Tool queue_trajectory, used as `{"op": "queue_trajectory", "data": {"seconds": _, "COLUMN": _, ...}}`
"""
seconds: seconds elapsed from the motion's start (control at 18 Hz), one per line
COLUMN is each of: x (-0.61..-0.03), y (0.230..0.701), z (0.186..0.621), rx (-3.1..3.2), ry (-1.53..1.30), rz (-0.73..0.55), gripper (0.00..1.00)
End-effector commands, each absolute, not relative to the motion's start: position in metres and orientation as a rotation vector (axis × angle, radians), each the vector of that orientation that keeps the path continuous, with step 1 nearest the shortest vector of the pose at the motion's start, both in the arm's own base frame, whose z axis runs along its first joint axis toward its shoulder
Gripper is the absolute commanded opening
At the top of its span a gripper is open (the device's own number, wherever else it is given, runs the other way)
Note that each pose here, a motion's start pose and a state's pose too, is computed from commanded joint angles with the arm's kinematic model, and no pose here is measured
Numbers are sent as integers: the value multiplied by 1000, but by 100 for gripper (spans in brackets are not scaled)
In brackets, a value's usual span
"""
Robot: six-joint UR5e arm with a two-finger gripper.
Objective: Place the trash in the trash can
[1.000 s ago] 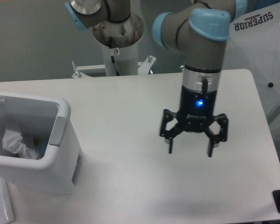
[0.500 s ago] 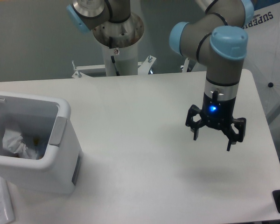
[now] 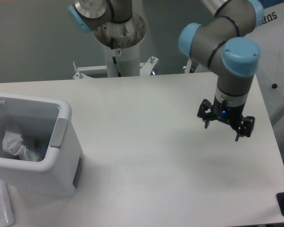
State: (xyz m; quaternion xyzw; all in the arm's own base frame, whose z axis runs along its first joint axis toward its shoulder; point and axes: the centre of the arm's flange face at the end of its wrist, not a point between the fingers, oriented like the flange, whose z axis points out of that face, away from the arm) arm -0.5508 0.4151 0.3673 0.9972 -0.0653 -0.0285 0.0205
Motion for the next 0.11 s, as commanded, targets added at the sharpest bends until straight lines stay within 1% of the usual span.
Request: {"op": "queue_trajectory", "data": {"seconds": 0.11, "x": -550, "y": 416, "z": 365, "rx": 3091, "ry": -205, "rz": -84, "gripper": 100}}
